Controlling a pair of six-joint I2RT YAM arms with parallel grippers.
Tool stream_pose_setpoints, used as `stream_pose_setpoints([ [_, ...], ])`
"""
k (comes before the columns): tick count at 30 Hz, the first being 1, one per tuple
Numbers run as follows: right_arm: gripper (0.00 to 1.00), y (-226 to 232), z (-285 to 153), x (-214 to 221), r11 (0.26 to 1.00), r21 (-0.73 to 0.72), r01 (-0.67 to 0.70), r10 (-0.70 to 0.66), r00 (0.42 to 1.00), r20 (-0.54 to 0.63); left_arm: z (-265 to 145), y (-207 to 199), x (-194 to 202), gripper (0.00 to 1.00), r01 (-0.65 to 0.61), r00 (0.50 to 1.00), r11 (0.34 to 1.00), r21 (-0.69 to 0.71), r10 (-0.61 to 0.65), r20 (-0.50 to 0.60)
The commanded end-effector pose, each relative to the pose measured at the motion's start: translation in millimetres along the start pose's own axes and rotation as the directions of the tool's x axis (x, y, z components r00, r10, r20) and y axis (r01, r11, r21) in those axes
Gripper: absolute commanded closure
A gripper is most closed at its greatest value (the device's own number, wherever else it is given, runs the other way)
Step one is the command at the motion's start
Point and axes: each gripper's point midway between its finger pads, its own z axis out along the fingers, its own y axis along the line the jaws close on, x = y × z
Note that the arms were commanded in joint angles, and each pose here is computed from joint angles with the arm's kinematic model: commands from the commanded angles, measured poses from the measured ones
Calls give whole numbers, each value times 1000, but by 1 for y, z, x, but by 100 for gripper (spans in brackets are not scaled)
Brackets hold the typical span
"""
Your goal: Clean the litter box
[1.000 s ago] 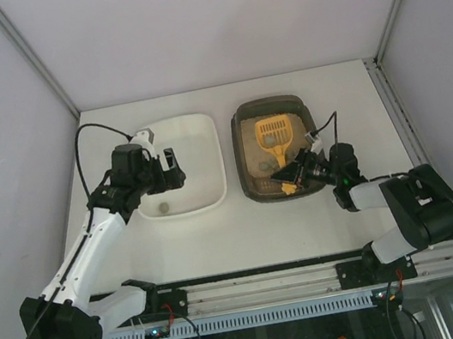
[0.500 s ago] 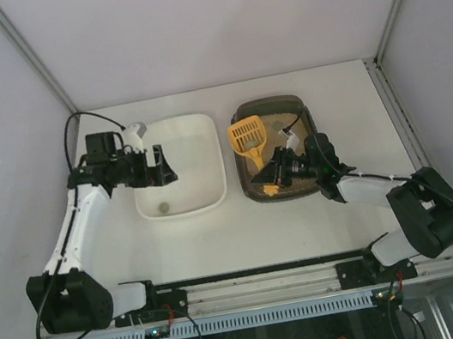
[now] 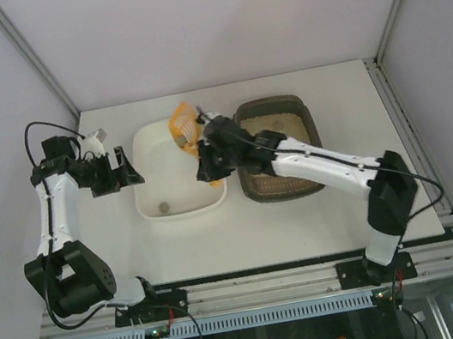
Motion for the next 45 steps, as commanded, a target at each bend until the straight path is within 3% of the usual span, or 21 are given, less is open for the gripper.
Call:
stream_pose_setpoints([
  [1,100,-51,-3,17,809,492,322,-260,946,-191,-24,12,-21,0,-13,995,990,-137,27,100],
  [2,100,-55,3,19,737,559,380,-303,925,-230,-26,13,-23,0,-8,991,988,-155,29,129],
  [5,100,-51,11,17,637,621,457,-360,888,-285,-33,21,-28,0,15,977,973,-229,35,211],
  [9,100,-49,17,16,617,638,460,-370,886,-281,-42,25,-30,0,32,968,959,-280,40,247],
  [15,100,-49,10,9,607,661,442,-378,892,-249,-38,32,-19,0,44,978,953,-300,21,209],
  [18,100,-41,-14,-8,654,656,377,-366,916,-162,-31,29,-17,0,56,977,956,-287,8,215],
  [22,100,-36,-53,-7,839,491,235,-239,969,-54,-23,23,-34,0,-6,969,920,-391,102,225],
  [25,100,-72,-77,14,910,413,34,-13,998,-53,-16,-2,-62,0,-29,957,930,-367,132,259],
  [30,100,-140,-116,39,865,469,-179,202,979,3,16,-55,-98,0,17,957,968,-250,57,284],
  [38,100,-194,-116,30,788,577,-214,274,962,-17,74,-158,-109,0,43,963,992,-119,-9,271],
  [45,100,-228,-98,12,747,638,-185,280,959,-50,91,-185,-112,0,149,960,989,4,-145,241],
])
